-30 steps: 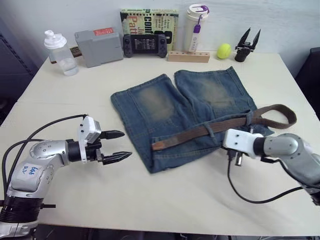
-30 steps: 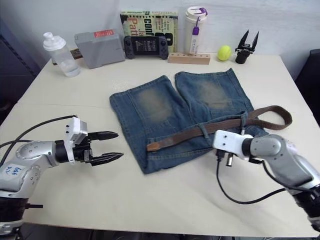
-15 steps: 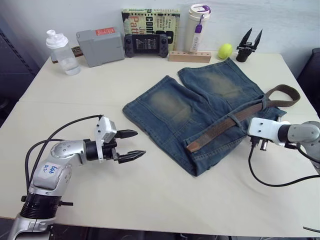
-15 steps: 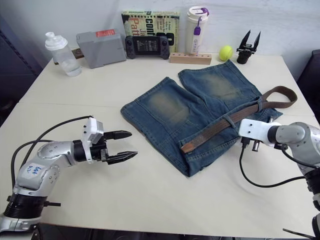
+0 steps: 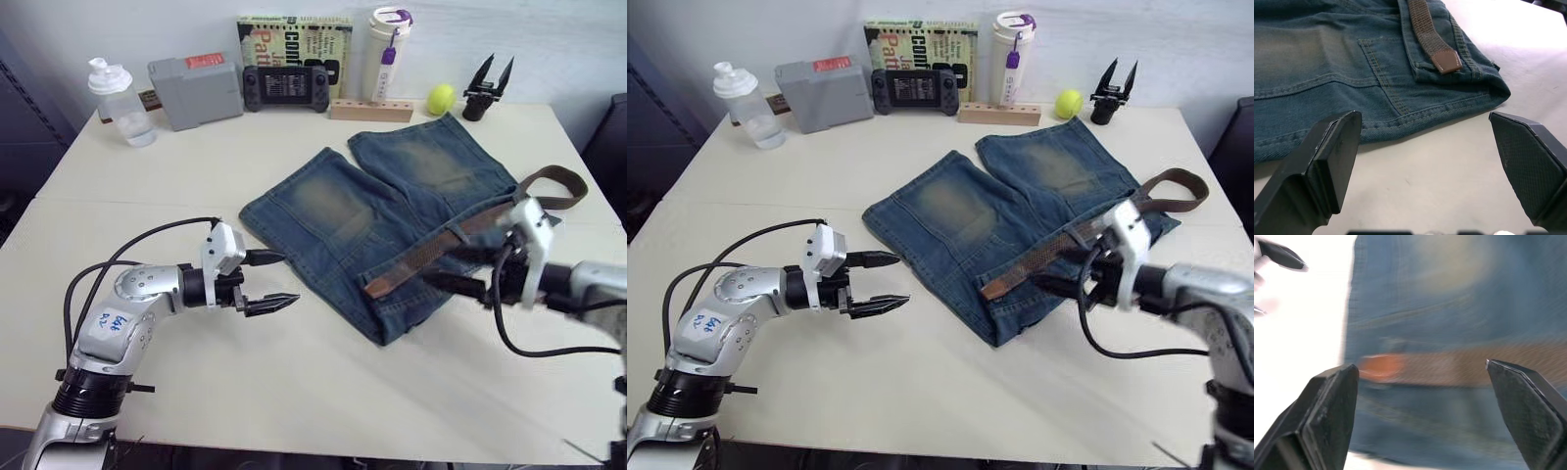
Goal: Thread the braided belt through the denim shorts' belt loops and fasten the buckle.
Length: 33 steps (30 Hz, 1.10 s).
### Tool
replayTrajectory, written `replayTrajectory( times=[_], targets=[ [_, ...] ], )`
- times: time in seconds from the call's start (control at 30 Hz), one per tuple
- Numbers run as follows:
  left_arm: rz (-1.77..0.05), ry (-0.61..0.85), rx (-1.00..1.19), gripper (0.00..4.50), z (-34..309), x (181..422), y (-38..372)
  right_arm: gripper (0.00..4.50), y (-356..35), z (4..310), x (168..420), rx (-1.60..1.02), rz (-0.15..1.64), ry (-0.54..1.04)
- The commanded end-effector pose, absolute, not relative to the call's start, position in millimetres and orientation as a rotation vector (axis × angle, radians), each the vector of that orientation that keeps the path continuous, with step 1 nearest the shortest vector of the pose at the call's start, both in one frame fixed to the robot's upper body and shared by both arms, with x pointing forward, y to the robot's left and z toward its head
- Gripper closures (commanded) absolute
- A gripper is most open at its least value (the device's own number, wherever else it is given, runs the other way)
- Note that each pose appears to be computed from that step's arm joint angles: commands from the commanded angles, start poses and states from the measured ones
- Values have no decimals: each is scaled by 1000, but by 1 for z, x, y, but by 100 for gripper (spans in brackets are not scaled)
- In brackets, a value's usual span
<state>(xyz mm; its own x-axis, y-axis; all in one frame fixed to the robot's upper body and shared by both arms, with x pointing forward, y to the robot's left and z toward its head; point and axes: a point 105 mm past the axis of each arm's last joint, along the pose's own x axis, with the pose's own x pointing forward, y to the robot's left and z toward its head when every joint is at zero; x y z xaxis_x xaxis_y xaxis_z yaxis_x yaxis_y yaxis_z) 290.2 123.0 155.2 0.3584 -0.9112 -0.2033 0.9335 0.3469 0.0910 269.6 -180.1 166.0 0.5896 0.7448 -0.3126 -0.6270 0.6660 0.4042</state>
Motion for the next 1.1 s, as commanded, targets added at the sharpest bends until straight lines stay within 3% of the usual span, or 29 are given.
replayTrajectory(
  times=[0.03,0.2,0.4,0.67,0.87,0.97,1.07,1.1],
  targets=[
    [-1168,63,282,0,165,293,123,7,-182,171,272,449,743,428],
    [-1119,44,305,0,165,301,127,7,-184,153,286,669,621,424],
    [-1086,43,353,0,161,304,134,7,-182,138,295,733,522,465],
    [-1071,47,365,0,158,306,140,7,-162,152,305,864,610,415],
    [-1068,53,371,0,154,304,140,7,-157,143,308,885,583,447],
    [-1068,53,369,0,154,304,141,92,-159,143,310,930,575,429],
    [-1062,55,371,0,153,305,142,221,-158,145,310,967,578,407],
    [-1062,55,371,0,152,305,142,283,-158,147,310,982,588,395]
  ],
)
